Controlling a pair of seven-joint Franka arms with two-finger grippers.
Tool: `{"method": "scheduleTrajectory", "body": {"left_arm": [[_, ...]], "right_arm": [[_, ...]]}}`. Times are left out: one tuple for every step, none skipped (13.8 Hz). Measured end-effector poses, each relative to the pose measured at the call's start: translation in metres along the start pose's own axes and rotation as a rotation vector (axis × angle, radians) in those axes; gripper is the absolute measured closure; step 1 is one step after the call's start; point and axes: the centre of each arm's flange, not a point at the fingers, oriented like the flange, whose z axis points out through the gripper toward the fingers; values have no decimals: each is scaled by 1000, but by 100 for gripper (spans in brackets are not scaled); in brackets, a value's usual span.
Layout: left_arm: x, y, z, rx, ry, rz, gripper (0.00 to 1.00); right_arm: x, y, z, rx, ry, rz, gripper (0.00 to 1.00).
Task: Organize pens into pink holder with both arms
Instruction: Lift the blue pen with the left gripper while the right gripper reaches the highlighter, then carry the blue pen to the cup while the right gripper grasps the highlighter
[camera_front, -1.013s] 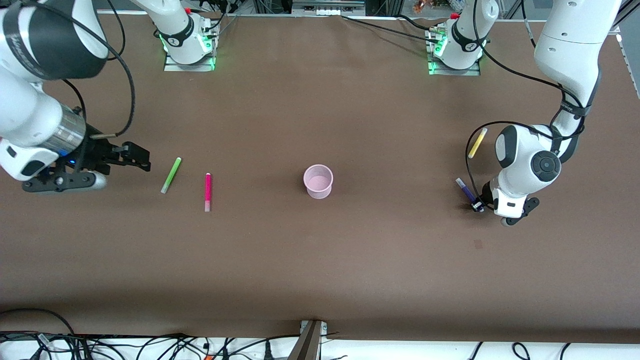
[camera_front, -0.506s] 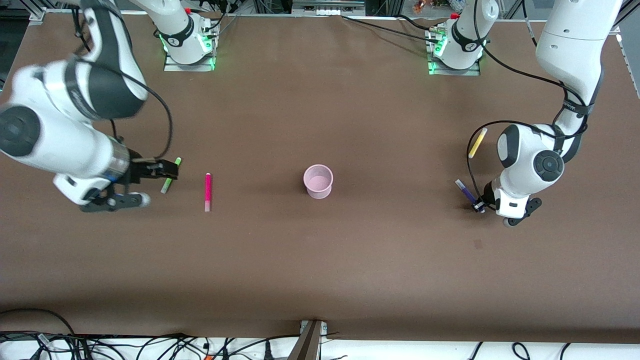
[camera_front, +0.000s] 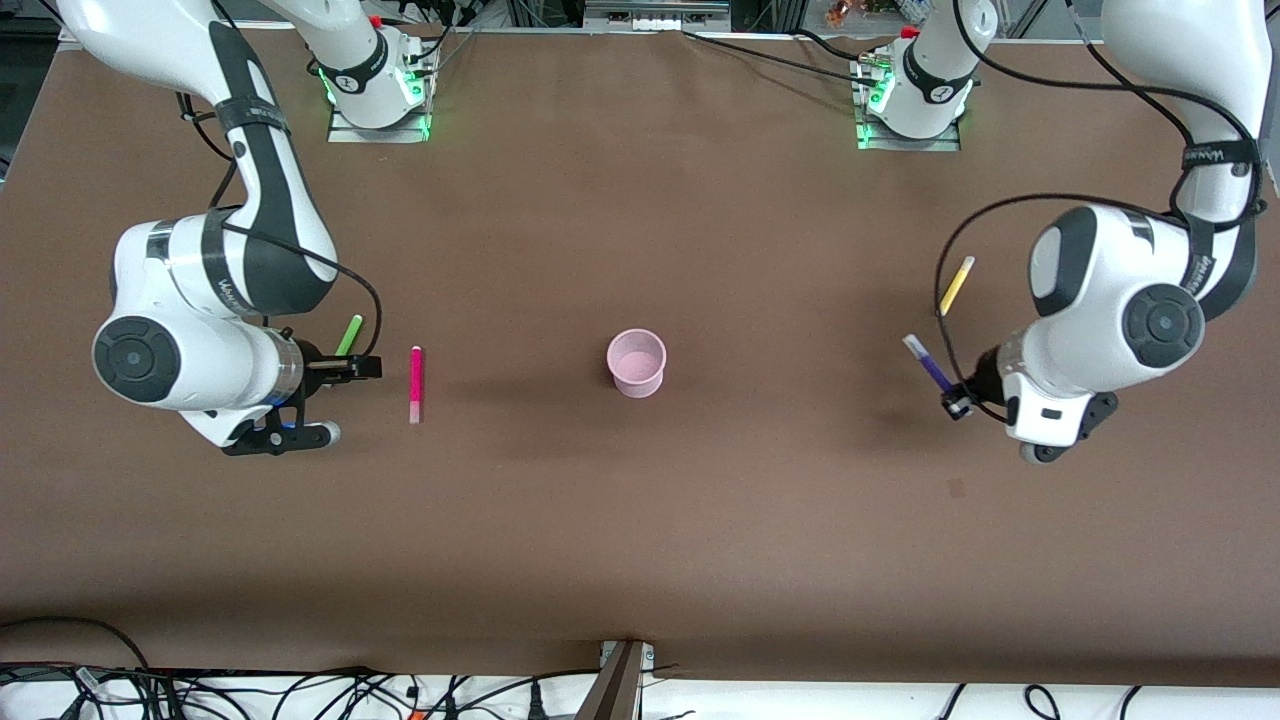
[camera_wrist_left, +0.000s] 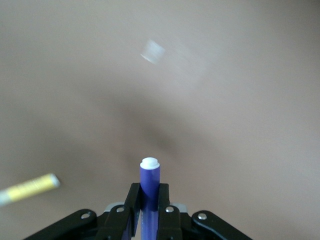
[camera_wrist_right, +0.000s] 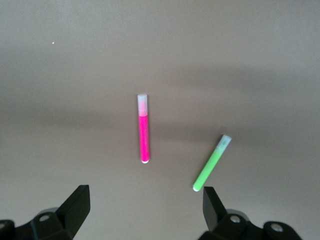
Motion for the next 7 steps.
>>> {"method": "scheduleTrajectory", "body": {"left_arm": [[-25, 19, -8, -14, -3, -48, 82], [-50, 37, -10, -16, 1, -90, 82], [-76, 53, -9, -2, 23, -130, 82], [-103, 68, -6, 13, 54, -171, 82], [-130, 82, -2, 23, 86, -210, 82], [-159, 95, 2, 25, 111, -247, 82], [-186, 107, 4, 17, 135, -283, 82]], "right_arm": [[-1, -1, 8, 14, -16, 3, 0], [-2, -1, 19, 18, -31, 5, 0], [-3, -1, 31, 18, -41, 7, 0], [-4, 0, 42, 18, -44, 10, 0], [-4, 1, 51, 18, -36, 12, 0], [-3, 1, 60, 19, -18, 13, 0], [-4, 1, 70, 20, 5, 15, 0]]}}
